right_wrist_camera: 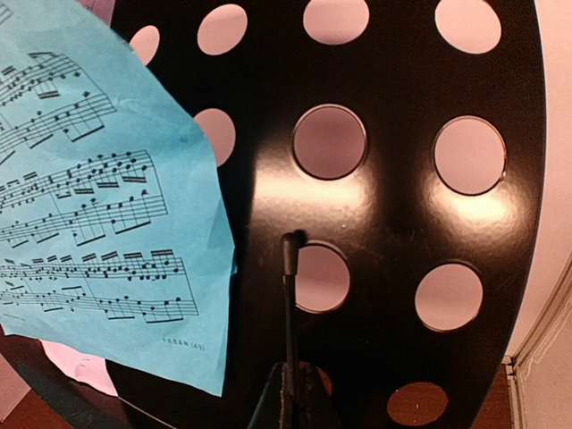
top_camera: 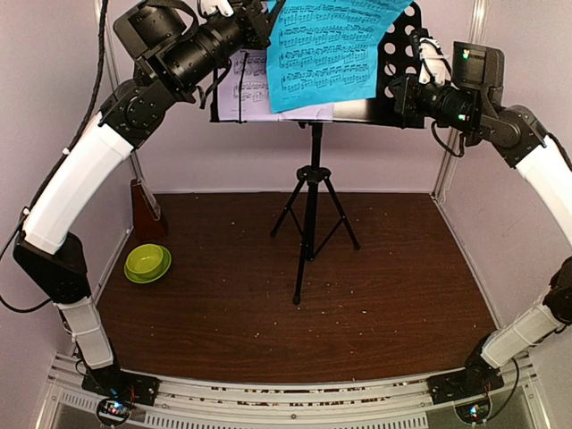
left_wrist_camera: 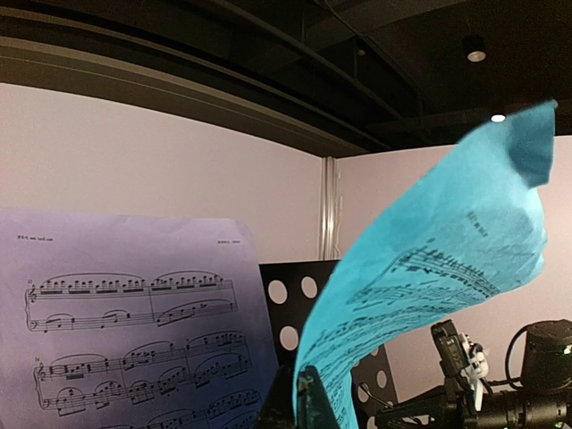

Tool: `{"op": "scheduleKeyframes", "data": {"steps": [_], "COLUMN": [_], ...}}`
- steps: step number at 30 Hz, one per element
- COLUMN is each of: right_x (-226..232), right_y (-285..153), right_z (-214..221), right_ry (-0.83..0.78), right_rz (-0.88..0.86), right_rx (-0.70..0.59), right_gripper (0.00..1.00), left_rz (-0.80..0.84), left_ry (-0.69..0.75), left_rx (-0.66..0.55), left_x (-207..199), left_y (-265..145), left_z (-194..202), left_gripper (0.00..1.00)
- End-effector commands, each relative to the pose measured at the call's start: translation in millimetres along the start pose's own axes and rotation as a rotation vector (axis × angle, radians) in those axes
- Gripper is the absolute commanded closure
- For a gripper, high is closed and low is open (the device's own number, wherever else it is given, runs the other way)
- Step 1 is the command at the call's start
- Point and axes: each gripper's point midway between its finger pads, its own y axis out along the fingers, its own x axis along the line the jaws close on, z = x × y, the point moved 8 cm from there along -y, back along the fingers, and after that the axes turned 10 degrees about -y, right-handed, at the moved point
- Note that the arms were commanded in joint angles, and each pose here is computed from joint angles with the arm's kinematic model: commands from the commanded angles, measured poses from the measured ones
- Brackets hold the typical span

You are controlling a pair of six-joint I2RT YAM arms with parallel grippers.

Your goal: Set up the instrument practice props

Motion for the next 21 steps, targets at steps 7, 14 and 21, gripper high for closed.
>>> {"op": "scheduleKeyframes", "data": {"steps": [7, 14, 21], "right_x": [-3, 3, 5], "right_y": [-28, -21, -20], "right_z": [-17, -18, -20], "right_ry": [0.0, -0.043, -0.055], "right_rz": [-0.058, -0.09, -0.1], "right_rx": [-0.265, -0.307, -0.365], "right_gripper": [1.0, 1.0, 1.0], "left_rz": [-0.054, 0.007, 0.014], "left_ry": [0.023, 0.018, -0.02], "left_rx": [-0.08, -0.099, -0.119], "left_x": [8, 4, 9], "left_y": [2, 10, 19], "left_z": [-9, -5, 3], "left_gripper": [1.0, 1.0, 1.0]}}
